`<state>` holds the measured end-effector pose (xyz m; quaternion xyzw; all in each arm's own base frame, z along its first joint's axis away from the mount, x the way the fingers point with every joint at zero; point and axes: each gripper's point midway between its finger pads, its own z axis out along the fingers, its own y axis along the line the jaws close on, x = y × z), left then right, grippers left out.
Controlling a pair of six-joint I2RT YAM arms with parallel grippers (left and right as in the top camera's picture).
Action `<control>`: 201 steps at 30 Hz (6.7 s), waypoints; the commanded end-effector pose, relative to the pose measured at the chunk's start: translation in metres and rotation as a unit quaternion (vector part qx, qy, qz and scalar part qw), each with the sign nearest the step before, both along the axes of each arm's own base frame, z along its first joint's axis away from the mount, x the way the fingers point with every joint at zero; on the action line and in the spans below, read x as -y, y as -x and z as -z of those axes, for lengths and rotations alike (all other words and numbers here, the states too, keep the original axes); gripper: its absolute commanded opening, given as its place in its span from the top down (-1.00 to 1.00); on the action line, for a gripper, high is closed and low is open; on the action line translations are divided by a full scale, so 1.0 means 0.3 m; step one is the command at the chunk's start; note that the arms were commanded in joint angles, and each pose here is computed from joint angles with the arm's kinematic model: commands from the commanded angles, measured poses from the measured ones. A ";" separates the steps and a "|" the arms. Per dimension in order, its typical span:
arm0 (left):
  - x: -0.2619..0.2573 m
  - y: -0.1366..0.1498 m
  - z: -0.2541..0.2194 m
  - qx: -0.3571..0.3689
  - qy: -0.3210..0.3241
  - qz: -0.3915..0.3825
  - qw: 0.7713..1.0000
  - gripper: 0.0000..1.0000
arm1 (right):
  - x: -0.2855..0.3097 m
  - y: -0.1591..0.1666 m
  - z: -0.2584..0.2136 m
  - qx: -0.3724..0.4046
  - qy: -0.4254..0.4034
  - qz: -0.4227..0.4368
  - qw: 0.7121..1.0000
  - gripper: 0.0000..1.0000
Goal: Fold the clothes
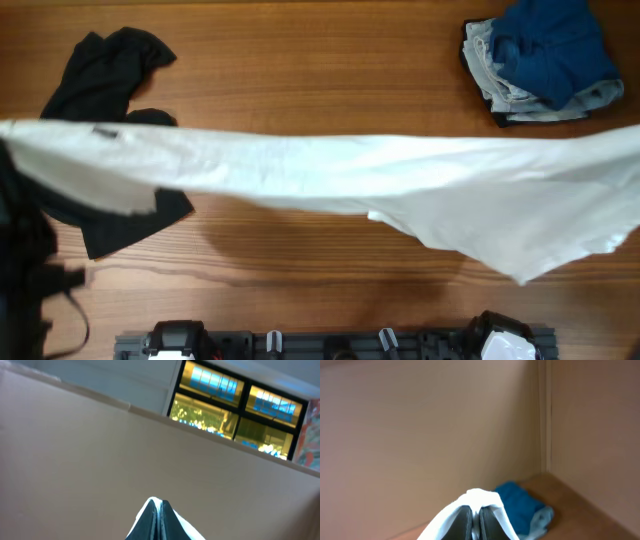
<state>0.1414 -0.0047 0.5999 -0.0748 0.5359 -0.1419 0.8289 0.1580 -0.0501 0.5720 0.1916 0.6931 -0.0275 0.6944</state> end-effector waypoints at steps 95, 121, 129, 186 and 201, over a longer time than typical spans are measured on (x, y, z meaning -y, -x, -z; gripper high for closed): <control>-0.296 -1.078 1.567 -0.702 -0.044 -0.186 0.686 0.92 | -0.209 -1.002 1.520 -0.607 -0.132 -0.253 0.741 0.91; -0.213 -0.897 1.684 -0.790 -0.026 -0.112 0.603 0.92 | -0.070 -0.894 1.582 -0.658 -0.153 -0.200 0.710 0.91; -0.205 -0.875 1.690 -0.798 -0.024 -0.106 0.592 0.92 | -0.072 -0.874 1.583 -0.666 -0.157 -0.197 0.702 0.91; -0.186 -0.951 1.679 -0.771 -0.010 -0.090 0.630 -0.87 | -0.201 -1.275 1.638 -0.525 -0.004 -0.202 0.826 0.15; -0.183 -0.950 1.680 -0.772 -0.010 -0.088 0.630 -0.91 | -0.185 -1.297 1.683 -0.521 0.006 -0.191 0.832 0.10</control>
